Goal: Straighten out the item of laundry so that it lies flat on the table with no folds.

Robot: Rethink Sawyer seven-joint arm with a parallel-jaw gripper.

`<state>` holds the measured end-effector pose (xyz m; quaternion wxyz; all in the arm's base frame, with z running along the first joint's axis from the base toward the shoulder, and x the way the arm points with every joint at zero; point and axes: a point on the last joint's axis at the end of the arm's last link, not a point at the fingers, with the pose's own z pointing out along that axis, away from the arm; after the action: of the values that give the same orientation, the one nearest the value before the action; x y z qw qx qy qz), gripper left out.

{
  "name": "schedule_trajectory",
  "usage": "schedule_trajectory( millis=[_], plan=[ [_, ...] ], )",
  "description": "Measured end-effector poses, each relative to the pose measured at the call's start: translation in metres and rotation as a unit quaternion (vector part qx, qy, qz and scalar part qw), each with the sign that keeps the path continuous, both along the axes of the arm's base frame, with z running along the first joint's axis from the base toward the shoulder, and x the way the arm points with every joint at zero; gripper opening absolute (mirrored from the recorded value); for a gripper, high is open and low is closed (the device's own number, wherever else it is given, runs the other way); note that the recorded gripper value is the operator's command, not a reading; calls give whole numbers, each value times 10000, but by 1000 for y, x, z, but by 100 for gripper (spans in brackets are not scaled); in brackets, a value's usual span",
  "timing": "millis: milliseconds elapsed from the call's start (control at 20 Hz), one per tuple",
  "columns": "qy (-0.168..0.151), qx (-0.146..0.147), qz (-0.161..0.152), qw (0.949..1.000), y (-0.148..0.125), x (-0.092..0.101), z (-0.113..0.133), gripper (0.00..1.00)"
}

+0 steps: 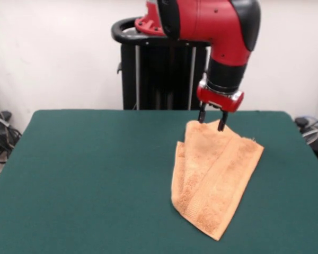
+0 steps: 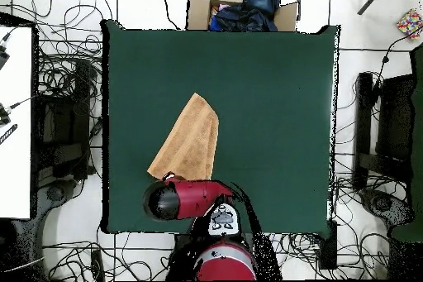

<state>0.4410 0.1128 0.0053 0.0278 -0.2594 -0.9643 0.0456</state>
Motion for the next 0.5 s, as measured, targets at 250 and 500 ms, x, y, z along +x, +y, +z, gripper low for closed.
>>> schedule_trajectory(
  millis=[250, 500],
  plan=[
    [-26, 134, 406, 9991, -10, -2, 1, 100],
    [-63, 266, 889, 9957, -36, -4, 0, 100]
  ],
)
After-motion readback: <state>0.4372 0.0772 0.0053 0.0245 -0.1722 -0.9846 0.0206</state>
